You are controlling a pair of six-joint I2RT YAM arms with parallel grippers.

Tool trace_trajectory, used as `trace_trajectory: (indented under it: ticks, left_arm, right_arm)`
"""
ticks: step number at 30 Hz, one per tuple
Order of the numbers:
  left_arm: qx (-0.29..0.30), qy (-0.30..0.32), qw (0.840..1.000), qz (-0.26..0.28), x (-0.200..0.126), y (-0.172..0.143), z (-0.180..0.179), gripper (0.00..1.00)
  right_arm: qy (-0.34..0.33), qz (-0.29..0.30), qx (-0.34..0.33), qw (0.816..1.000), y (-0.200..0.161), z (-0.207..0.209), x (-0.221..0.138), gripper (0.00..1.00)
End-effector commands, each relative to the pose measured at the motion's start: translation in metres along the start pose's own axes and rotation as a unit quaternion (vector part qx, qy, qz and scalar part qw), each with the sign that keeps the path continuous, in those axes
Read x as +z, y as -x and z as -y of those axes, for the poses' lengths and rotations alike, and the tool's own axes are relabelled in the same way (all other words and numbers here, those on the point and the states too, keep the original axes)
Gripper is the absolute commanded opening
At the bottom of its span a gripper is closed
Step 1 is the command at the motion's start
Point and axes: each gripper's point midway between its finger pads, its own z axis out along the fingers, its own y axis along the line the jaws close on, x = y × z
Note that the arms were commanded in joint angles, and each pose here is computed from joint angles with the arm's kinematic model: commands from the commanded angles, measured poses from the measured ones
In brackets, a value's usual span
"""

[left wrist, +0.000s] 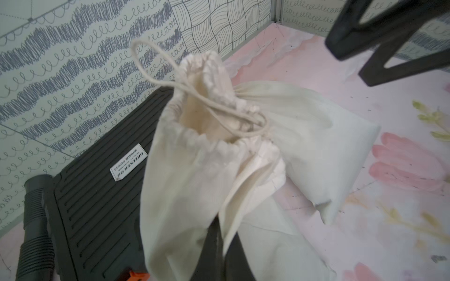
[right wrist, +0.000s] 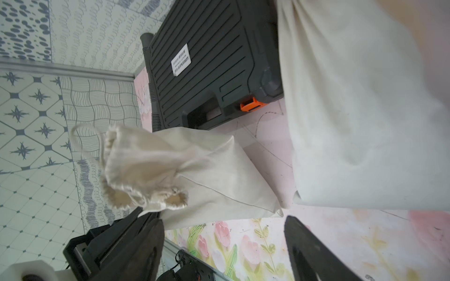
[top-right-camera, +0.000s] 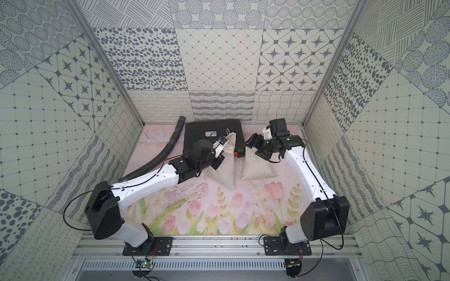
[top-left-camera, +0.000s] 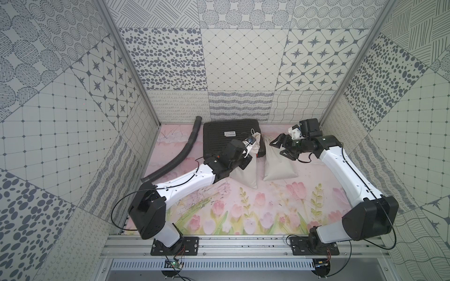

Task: Close the soil bag
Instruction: Pick up the soil bag from the center of the board.

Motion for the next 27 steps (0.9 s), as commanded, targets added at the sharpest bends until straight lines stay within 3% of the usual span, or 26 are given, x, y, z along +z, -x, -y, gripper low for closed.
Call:
trace_trajectory:
  ticks: [1,9,16,27]
  left_arm:
    - [-0.099,-0.047,0.994,0.003,-0.031,-0.028,0.010,0.00]
    - [-0.101,-0.039,0.994,-0.001,-0.055,-0.044,0.005,0.00]
    - [-0.110,-0.031,0.993,0.014,-0.074,-0.039,-0.001,0.00]
    - [-0.116,-0.051,0.989,0.074,-0.100,0.014,-0.005,0.00]
  right_arm:
    - [0.043,0.016,-0.023,0.999,0.005,-0.030,0.019,0.83]
    - [0.084,0.013,-0.084,0.993,-0.002,-0.085,0.040,0.82]
    - [0.100,0.012,-0.088,0.991,-0.017,-0.095,0.022,0.79]
    - [0.112,-0.042,-0.102,0.988,-0.083,-0.082,-0.026,0.76]
